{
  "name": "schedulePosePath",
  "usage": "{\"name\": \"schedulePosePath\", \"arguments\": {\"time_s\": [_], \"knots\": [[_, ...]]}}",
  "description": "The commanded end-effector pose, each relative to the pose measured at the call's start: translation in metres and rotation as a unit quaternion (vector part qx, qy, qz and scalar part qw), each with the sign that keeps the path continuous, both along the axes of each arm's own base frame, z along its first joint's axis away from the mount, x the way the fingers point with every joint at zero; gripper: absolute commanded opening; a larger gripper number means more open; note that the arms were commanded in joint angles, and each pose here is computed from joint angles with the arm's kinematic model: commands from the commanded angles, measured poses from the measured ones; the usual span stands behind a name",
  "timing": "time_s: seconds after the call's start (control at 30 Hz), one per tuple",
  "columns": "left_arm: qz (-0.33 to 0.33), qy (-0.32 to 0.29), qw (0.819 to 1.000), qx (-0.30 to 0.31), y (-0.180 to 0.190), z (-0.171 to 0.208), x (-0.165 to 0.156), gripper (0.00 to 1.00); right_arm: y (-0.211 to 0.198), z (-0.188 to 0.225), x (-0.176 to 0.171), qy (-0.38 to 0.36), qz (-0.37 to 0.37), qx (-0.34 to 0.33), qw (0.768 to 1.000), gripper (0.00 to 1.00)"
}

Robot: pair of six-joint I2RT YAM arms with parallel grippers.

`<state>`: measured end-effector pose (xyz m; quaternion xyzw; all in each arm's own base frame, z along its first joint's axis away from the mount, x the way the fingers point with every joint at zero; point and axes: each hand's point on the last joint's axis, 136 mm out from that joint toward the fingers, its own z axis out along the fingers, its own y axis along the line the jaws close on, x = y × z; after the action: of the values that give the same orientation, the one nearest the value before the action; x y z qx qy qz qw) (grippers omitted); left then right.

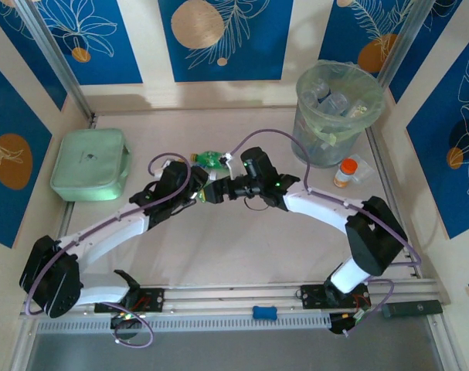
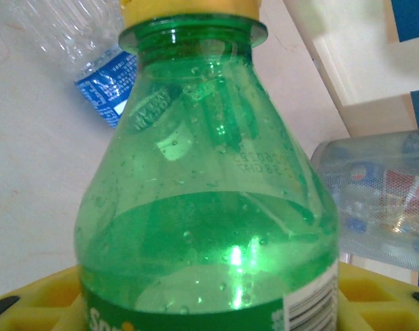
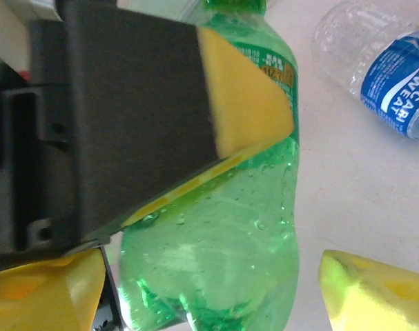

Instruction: Put the plastic bottles in the bin

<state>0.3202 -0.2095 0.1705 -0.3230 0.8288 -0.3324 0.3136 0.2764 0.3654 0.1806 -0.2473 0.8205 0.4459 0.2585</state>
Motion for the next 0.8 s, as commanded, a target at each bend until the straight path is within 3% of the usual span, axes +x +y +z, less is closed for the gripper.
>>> {"name": "schedulePosePath", "arguments": {"time_s": [0.0,0.27,0.57,0.77], "knots": [[-0.019,-0.005,1.000,-0.018,-0.008,0.002,-0.008,0.50,0.009,0.003,0.001,-0.008,0.016,0.004,1.000,0.81],[-0.030,-0.003,0.999,-0.046,-0.017,0.001,-0.013,0.51,0.013,-0.007,0.001,0.010,0.020,-0.002,1.000,0.78],[-0.035,-0.026,0.992,-0.120,-0.030,0.015,-0.012,0.50,0.015,0.003,-0.006,-0.002,0.040,0.028,0.999,0.76],[-0.046,-0.041,0.990,-0.126,-0.031,0.029,-0.013,0.51,0.009,0.008,-0.002,-0.006,0.041,0.048,0.998,0.60]]}}
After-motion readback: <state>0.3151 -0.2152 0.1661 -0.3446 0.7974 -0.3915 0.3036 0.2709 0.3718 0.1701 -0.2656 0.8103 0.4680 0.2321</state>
